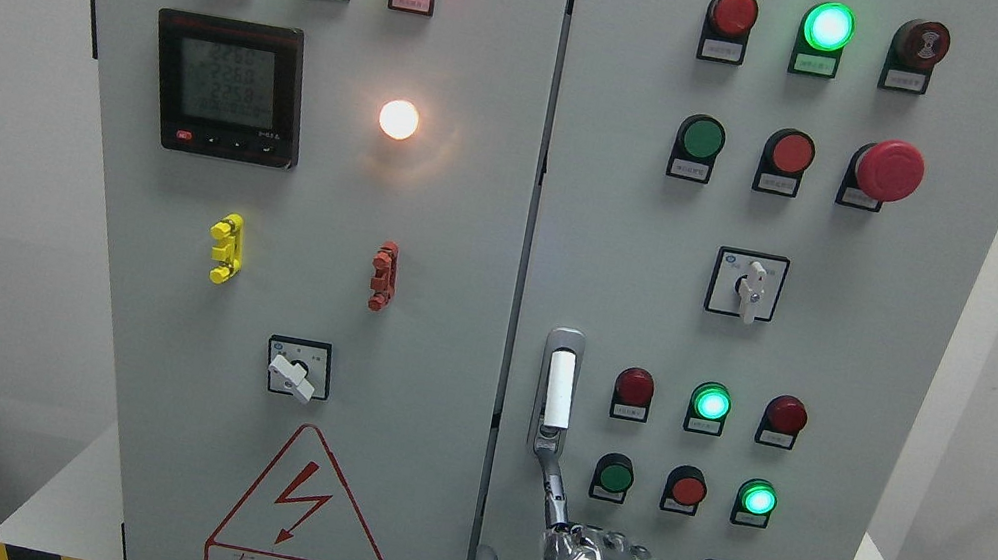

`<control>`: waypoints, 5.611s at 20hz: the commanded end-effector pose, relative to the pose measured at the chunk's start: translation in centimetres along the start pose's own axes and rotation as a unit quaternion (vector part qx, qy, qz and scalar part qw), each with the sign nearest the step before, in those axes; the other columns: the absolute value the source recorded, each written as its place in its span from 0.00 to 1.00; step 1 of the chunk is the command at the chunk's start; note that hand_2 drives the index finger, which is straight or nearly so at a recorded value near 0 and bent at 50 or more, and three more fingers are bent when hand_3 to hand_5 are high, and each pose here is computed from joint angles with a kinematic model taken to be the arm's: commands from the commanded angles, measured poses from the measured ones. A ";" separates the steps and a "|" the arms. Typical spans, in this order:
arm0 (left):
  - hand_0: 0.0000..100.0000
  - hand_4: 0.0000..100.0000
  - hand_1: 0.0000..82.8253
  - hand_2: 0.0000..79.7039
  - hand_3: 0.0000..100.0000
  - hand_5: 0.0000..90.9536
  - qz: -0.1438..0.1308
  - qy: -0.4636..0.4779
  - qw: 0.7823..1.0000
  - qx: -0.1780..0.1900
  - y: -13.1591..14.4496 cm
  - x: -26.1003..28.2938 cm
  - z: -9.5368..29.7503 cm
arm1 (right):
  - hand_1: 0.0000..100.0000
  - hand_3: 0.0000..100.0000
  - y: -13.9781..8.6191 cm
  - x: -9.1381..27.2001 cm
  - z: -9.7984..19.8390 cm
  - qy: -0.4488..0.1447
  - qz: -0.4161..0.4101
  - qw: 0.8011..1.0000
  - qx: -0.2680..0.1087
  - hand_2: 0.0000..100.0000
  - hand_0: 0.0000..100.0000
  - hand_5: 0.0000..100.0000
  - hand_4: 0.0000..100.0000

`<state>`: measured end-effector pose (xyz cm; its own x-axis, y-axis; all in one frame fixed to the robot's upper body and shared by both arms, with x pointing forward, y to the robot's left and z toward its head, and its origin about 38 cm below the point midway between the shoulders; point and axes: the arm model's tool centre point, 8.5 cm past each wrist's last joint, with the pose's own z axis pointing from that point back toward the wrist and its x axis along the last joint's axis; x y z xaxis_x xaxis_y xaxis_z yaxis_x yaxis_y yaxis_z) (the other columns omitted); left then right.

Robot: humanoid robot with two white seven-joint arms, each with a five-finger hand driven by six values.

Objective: Release door handle

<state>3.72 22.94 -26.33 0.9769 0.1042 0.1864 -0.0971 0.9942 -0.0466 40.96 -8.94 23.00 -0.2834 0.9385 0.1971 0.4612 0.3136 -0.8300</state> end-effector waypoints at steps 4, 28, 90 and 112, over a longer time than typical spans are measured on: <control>0.12 0.00 0.47 0.00 0.00 0.00 -0.006 0.002 1.000 -0.001 -0.1 0.0 0.0 | 0.35 1.00 -0.4 0.1 0.4 -0.003 -0.004 1.000 -0.023 0.00 0.40 1.00 1.00; 0.12 0.00 0.47 0.00 0.00 0.00 -0.006 0.003 1.000 -0.001 -0.1 0.0 0.0 | 0.12 0.95 -1.1 -0.1 1.1 -0.005 -0.052 0.998 -0.043 0.79 0.38 0.94 0.83; 0.12 0.00 0.47 0.00 0.00 0.00 -0.006 0.002 1.000 -0.001 -0.1 0.0 0.0 | 0.58 0.98 -6.0 -0.1 -6.5 -0.027 -0.033 0.989 -0.142 0.81 0.26 0.97 0.88; 0.12 0.00 0.47 0.00 0.00 0.00 -0.006 0.002 1.000 -0.001 -0.1 0.0 0.0 | 0.58 1.00 -5.8 -0.6 -6.3 -0.018 -0.032 0.989 -0.141 0.84 0.31 0.98 0.88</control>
<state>3.66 22.93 -26.34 0.9780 0.1044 0.1804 -0.0975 0.9941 -0.0467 43.71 -10.36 31.10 -0.3501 0.9105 0.2199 0.6574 0.4061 -0.6347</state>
